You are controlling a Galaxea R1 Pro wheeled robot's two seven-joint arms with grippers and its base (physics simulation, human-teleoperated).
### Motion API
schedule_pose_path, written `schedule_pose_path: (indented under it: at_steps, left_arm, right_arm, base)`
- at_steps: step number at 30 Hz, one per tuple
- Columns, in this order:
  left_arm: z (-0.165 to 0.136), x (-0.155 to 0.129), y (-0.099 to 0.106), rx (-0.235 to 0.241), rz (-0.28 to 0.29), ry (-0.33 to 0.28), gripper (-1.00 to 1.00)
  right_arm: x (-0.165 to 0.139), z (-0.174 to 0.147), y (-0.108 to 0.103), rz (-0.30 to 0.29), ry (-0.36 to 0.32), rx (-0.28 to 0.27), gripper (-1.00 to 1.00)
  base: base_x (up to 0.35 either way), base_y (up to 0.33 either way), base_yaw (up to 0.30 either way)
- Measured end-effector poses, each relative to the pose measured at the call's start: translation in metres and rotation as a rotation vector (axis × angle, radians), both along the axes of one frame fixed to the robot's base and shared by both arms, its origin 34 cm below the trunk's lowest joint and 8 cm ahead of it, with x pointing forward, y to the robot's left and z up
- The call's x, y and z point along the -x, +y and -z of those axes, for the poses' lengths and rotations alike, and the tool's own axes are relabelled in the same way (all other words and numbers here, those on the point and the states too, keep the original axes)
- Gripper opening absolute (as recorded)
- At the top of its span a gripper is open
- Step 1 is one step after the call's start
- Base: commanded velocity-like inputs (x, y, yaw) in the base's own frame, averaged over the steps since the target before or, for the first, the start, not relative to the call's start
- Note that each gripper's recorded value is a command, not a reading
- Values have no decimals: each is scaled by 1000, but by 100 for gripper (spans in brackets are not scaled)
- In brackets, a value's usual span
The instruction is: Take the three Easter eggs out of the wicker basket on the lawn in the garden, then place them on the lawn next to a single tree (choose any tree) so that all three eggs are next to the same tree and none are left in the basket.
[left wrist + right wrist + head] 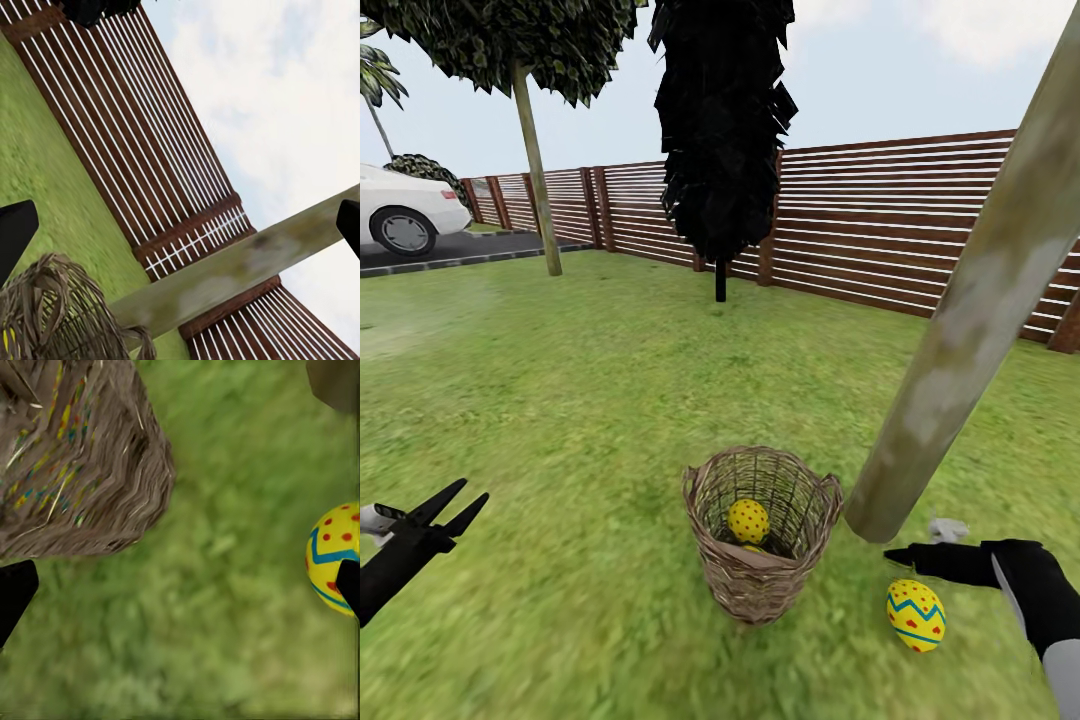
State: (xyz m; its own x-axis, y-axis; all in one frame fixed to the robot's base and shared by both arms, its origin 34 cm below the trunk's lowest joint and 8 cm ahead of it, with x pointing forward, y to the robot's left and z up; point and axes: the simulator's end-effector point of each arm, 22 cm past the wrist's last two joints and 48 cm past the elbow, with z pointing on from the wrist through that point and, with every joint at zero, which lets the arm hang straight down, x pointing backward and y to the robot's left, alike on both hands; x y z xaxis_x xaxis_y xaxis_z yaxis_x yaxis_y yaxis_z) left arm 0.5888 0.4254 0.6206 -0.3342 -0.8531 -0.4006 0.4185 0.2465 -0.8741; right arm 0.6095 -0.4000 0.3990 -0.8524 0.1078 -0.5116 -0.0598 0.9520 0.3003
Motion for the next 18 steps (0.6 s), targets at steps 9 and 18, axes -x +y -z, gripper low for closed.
schedule_pose_path:
  at_steps: [9,18]
  left_arm:
    - [1,0,0,-1,0,3,100]
    - [1,0,-1,-3,1,5,100]
  right_arm:
    - [-29,-100,-5,51,-82,57,100]
    - [-43,-136,79,-127,-177,100,100]
  base:
    - [0,0,0]
    - [0,0,0]
